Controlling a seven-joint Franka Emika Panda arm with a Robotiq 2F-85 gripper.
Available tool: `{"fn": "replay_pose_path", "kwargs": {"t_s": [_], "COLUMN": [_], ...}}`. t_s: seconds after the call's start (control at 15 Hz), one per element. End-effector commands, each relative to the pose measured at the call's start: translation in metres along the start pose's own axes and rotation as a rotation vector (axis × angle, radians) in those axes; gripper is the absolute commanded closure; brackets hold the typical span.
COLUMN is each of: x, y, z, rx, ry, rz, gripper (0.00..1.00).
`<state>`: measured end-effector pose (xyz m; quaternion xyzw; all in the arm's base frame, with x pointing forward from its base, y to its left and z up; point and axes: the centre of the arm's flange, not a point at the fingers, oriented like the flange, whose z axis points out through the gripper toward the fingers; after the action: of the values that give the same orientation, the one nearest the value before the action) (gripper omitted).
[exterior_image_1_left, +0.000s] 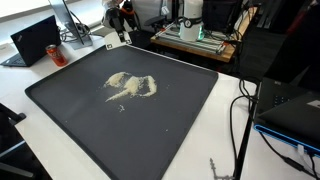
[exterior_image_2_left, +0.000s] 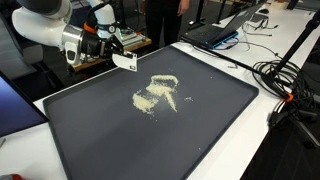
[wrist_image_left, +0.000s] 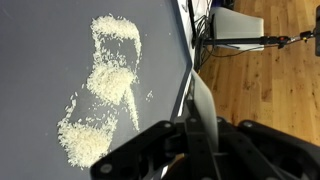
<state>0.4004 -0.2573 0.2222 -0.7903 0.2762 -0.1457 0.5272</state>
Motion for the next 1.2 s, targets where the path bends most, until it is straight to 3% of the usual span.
{"fn": "replay_pose_path", "kwargs": {"t_s": [0.0, 0.47, 0.87, 1.13], "x": [-0.004, -0.005, -0.004, -0.007], "y": [0.007, 0.01, 0.015, 0.024], "z": [-0.004, -0.002, 0.003, 0.004], "rx": [0.065, 0.112, 0.086, 0.097], "ry": [0.062, 0.158, 0.246, 0.256], "rz": [0.028, 0.102, 0.173, 0.214], "gripper": [0.99, 0.99, 0.99, 0.99]}}
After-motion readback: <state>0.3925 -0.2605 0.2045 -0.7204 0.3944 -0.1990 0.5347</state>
